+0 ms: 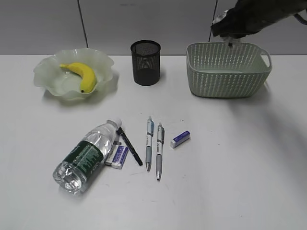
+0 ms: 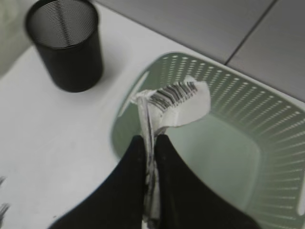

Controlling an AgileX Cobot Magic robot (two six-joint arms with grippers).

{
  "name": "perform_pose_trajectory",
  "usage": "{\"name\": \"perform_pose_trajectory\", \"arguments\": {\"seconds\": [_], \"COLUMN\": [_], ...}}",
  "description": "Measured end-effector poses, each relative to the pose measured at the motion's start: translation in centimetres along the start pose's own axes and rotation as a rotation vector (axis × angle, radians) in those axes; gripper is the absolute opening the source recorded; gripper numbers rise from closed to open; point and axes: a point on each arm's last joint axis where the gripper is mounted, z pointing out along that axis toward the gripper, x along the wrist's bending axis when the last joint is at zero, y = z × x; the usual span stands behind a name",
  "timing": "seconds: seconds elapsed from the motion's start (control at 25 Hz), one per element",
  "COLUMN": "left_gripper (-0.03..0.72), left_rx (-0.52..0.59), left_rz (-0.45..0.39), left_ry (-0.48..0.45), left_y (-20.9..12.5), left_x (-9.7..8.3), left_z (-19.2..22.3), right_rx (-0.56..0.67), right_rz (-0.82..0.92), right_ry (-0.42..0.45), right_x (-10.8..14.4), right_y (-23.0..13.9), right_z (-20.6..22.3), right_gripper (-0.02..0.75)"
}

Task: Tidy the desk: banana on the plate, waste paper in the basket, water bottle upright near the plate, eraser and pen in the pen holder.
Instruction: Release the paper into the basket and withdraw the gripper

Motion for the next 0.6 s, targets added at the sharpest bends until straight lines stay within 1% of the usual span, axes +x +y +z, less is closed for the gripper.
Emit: {"name": "perform_pose_trajectory", "arguments": {"seconds": [0.12, 0.2, 0.28, 0.32, 0.4, 0.52, 0.6], "left_gripper": [0.395, 0.395, 0.395, 0.395, 0.395, 0.395, 0.395], "left_rx": [0.000, 0.000, 0.000, 0.000, 0.000, -0.001, -0.001], "left_rz": [0.000, 0.000, 0.000, 0.000, 0.003, 0.005, 0.005], "left_ry": [0.000, 0.000, 0.000, 0.000, 0.006, 0.009, 0.009], "left_y": [0.0, 0.0, 0.0, 0.0, 0.0, 0.0, 0.0], "left_x": [0.0, 0.0, 0.0, 0.0, 0.1, 0.1, 0.1], "left_z": [0.0, 0.0, 0.0, 0.0, 0.0, 0.0, 0.0], "right_rx": [-0.033, -0.028, -0.030, -0.025, -0.023, -0.022, -0.024], "right_rz": [0.031, 0.040, 0.042, 0.043, 0.048, 0.063, 0.087], "right_ry": [-0.049, -0.057, -0.062, -0.062, -0.063, -0.063, -0.064], "right_x": [-1.8, -2.1, -2.3, -2.3, -2.4, -2.4, -2.5], "right_y": [-0.7, -1.2, -1.5, -1.8, -2.1, -2.3, -2.2], "right_z": [2.2, 4.1, 5.5, 6.3, 7.6, 8.5, 8.5], "right_gripper": [0.042, 0.042, 0.065, 0.100, 0.204, 0.398, 0.473]}}
